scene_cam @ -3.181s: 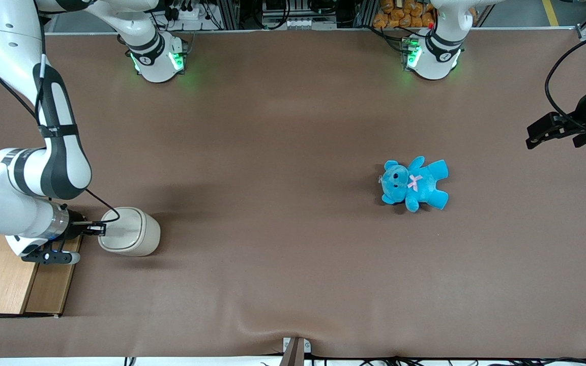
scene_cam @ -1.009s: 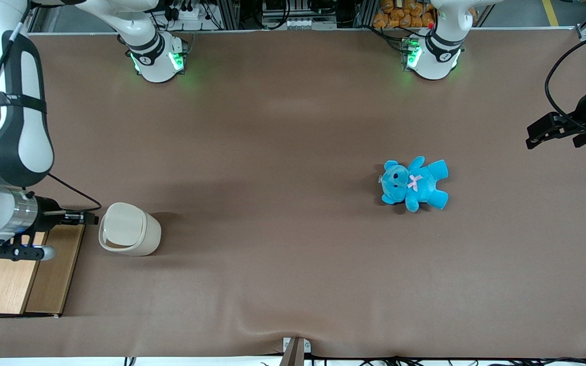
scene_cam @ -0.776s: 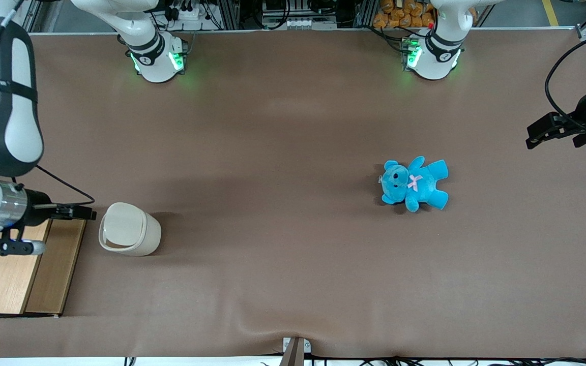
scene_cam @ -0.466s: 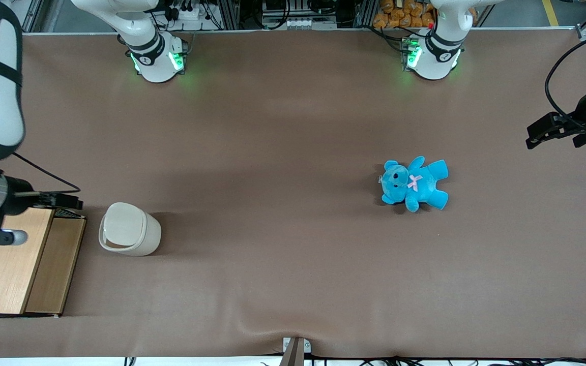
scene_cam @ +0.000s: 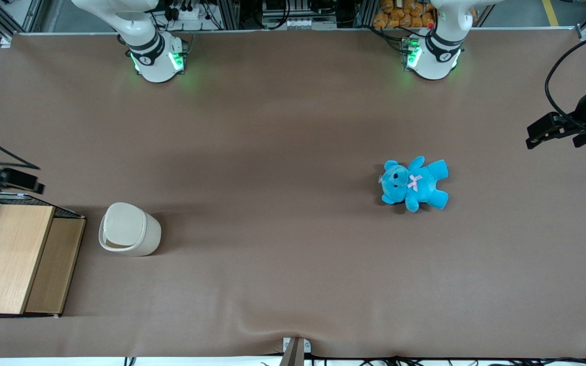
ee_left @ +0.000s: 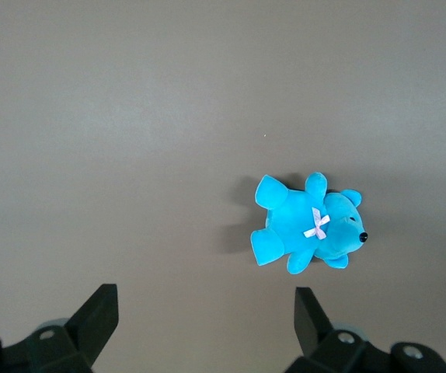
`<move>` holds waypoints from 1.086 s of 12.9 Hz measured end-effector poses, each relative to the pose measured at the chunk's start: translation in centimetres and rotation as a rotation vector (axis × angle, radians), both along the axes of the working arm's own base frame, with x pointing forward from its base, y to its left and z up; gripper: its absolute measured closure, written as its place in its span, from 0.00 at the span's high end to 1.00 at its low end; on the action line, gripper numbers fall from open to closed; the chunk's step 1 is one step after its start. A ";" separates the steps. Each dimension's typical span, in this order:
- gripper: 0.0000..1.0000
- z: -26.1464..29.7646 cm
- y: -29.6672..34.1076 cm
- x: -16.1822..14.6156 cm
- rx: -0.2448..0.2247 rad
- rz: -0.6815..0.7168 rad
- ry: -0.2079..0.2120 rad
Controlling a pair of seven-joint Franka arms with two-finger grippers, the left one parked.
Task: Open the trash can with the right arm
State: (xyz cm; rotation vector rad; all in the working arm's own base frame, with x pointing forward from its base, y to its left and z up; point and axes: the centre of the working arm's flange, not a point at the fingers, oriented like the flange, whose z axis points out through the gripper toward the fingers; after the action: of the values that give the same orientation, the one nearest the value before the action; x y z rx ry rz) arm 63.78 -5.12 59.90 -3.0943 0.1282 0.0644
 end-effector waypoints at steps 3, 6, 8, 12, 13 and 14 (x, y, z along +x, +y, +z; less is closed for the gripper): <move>1.00 2.2 -1.1 -1.7 -0.012 -0.018 0.000; 1.00 3.2 -1.4 -3.7 -0.009 -0.024 0.004; 1.00 3.4 -1.6 -5.2 -0.003 -0.028 0.002; 1.00 3.5 -1.9 -6.9 0.002 -0.034 -0.001; 1.00 3.4 -2.0 -6.8 0.001 -0.035 -0.007; 1.00 3.3 -2.0 -6.8 -0.001 -0.035 -0.010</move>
State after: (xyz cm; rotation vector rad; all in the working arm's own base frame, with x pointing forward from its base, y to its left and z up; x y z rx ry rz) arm 57.01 -7.12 63.17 -3.0920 0.1825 0.0479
